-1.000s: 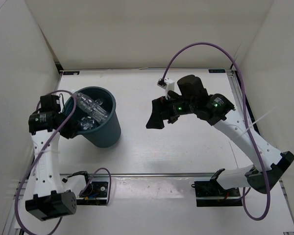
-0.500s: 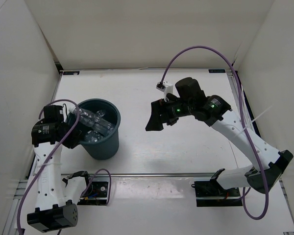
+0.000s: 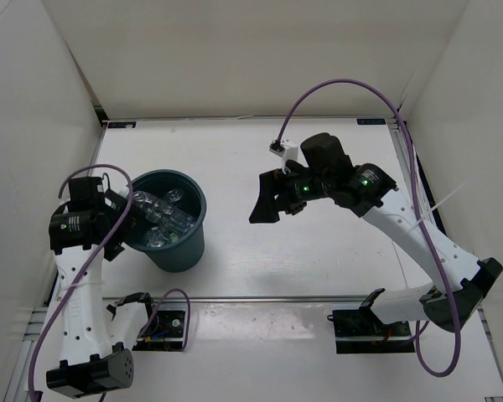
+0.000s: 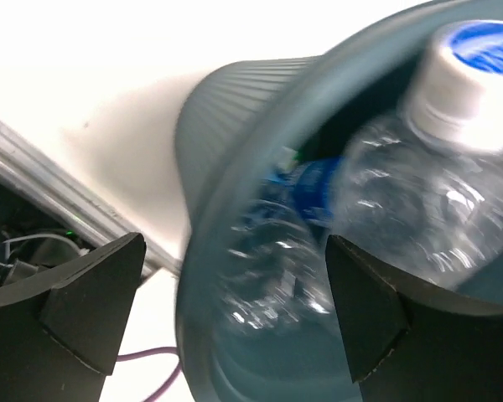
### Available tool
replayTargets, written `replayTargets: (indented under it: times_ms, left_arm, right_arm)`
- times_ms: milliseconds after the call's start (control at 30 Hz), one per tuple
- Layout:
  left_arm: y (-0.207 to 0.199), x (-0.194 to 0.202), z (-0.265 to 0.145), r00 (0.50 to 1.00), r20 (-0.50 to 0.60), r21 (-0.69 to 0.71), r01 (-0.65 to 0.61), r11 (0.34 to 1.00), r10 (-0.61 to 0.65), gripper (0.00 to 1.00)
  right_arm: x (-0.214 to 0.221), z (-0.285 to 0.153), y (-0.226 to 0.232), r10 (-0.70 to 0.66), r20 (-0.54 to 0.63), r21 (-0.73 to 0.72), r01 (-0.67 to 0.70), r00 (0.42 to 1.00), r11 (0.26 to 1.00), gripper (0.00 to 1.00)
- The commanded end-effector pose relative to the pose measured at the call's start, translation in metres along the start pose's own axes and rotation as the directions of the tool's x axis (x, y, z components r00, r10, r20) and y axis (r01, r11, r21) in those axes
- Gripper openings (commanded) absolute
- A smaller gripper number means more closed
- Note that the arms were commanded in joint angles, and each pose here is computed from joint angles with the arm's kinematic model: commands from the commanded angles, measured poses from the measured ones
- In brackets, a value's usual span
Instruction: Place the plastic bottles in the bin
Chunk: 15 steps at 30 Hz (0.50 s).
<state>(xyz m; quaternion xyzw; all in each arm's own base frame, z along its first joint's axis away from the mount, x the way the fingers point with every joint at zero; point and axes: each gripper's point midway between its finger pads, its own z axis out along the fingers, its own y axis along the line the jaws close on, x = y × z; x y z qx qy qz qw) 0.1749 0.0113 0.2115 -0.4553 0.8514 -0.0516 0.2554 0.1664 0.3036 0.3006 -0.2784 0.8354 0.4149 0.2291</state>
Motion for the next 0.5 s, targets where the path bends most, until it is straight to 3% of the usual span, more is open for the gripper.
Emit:
replayTargets:
  times_ms: [0, 233, 467]
  left_arm:
    - [-0.013, -0.007, -0.036, 0.999, 0.035, 0.083, -0.005, 0.997, 0.002, 0.99]
    - [-0.045, -0.036, -0.093, 0.987, 0.161, 0.253, -0.020, 0.967, -0.022, 0.99]
    - [-0.060, -0.049, -0.126, 0.974, 0.224, 0.334, -0.049, 0.941, -0.029, 0.99]
  right_arm:
    - [-0.006, -0.004, 0.007, 0.002, 0.023, -0.018, -0.001, 1.000, 1.000, 1.00]
    - [-0.005, 0.000, 0.005, 0.011, 0.003, -0.020, -0.011, 1.000, 1.000, 1.00]
    - [-0.006, 0.005, -0.001, 0.020, -0.005, 0.007, -0.020, 1.000, 1.000, 1.00]
